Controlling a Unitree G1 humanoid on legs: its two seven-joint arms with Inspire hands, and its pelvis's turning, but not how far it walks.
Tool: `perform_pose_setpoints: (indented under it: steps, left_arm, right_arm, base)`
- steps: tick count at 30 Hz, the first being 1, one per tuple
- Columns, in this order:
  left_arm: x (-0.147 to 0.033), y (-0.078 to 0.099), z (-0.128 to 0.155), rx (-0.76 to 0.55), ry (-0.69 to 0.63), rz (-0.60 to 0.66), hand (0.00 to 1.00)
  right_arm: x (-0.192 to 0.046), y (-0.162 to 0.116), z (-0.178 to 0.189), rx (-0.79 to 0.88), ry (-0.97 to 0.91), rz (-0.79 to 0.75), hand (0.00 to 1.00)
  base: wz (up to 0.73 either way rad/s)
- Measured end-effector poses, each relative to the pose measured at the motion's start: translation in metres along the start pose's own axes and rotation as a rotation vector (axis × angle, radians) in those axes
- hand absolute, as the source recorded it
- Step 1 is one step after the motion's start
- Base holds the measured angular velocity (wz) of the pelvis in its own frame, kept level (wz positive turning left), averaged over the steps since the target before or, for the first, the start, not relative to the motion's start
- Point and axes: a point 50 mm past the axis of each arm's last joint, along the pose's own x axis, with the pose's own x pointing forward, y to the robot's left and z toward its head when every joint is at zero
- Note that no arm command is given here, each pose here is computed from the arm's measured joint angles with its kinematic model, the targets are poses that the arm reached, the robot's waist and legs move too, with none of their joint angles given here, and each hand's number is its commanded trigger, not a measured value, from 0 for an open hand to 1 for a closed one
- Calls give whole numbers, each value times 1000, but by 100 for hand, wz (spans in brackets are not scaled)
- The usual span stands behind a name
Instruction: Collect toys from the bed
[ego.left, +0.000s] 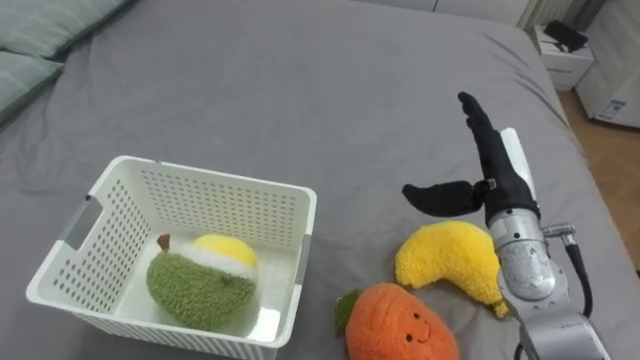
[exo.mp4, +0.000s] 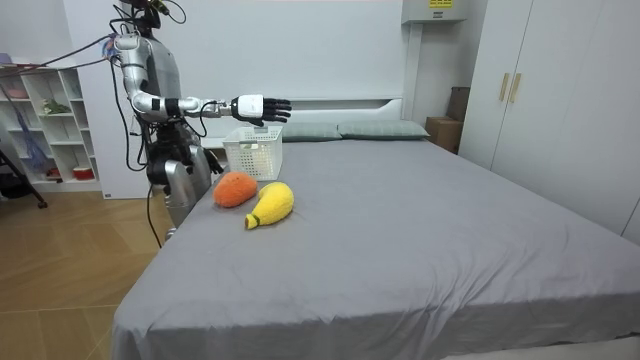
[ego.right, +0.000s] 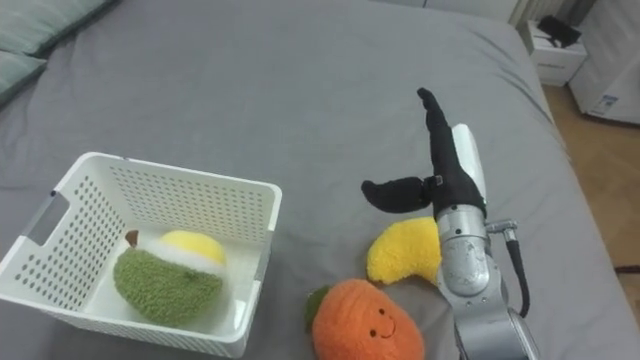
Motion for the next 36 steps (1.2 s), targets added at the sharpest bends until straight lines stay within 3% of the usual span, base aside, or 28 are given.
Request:
perform_pose_setpoints:
  steps: [11, 25, 36]
  left_arm:
    - [1, 6, -6, 8, 33, 11, 0]
    - [3, 12, 2, -4, -12, 24, 0]
    - [5, 17, 12, 2, -78, 25, 0]
  right_arm:
    - [-13, 2, -64, -65, 267, 22, 0]
    - [1, -18, -98, -168, 421, 7, 0]
    - [14, -25, -101, -189, 450, -6, 0]
  base:
    - [0]
    - [5]
    - [6]
